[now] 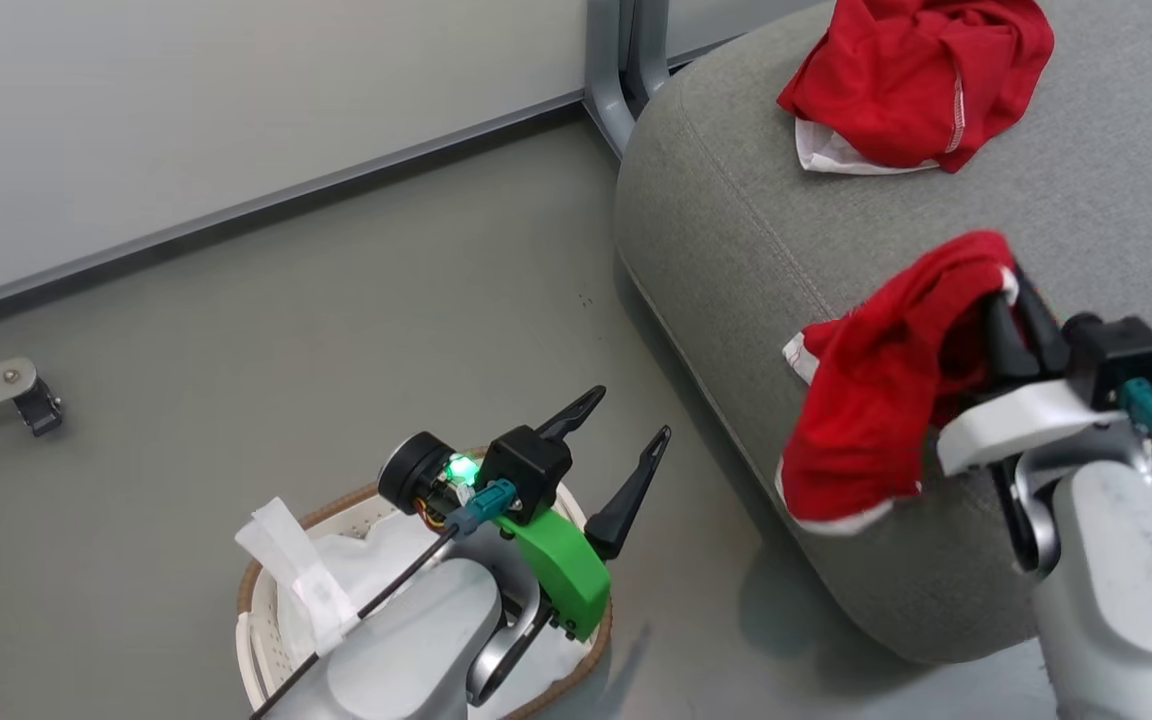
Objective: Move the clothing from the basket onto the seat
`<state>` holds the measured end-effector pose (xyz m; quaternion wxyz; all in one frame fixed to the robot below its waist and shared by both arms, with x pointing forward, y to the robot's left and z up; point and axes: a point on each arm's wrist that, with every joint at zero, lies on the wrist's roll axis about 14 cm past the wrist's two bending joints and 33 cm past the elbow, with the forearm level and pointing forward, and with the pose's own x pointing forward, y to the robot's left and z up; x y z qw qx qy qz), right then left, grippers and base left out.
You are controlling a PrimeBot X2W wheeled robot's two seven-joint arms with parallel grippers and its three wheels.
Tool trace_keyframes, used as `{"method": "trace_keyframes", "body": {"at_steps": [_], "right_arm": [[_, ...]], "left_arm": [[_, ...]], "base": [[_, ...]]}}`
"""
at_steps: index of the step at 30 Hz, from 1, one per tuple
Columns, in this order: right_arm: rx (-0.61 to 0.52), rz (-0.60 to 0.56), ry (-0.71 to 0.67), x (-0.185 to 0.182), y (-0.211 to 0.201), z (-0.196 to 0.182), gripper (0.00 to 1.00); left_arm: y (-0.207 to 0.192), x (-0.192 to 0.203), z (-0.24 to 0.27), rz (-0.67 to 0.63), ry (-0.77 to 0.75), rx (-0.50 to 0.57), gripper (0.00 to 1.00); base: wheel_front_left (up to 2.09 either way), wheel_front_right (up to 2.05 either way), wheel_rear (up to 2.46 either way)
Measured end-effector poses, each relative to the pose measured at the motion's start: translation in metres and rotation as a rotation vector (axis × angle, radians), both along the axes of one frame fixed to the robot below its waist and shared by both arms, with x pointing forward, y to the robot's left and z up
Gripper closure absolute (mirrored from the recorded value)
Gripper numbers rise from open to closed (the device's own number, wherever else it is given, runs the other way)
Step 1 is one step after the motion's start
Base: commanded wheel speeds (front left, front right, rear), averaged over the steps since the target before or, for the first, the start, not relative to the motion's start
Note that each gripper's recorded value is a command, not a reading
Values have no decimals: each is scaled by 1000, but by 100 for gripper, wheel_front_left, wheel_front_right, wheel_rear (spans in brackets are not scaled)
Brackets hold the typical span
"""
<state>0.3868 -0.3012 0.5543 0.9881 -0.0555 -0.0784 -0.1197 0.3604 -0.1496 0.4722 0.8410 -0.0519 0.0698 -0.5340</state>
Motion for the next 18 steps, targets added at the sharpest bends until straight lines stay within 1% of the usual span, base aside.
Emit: {"method": "trace_keyframes", "body": {"at_steps": [3,5,7,12,14,16,18], "right_arm": [[-48,-10,-26,19,-15,18,100],[-20,-13,-61,37,-22,35,100],[-21,-9,-82,55,-28,52,100],[-109,-35,-127,97,-58,107,100],[-126,-49,-128,113,-67,122,100],[-144,-83,-136,125,-84,139,100],[-202,-125,-148,134,-101,161,100]], "left_arm": [[0,9,-2,8,2,-10,0],[1,16,-6,12,3,-11,0],[4,23,-9,18,-3,-12,0],[10,43,-18,44,-10,-15,0],[13,50,-22,53,-8,-18,0],[13,55,-26,52,-12,-19,0],[16,61,-32,57,-14,-16,0]], "base": [[0,0,0],[0,0,0],[0,0,0],[0,0,0],[0,0,0],[0,0,0],[0,0,0]]}}
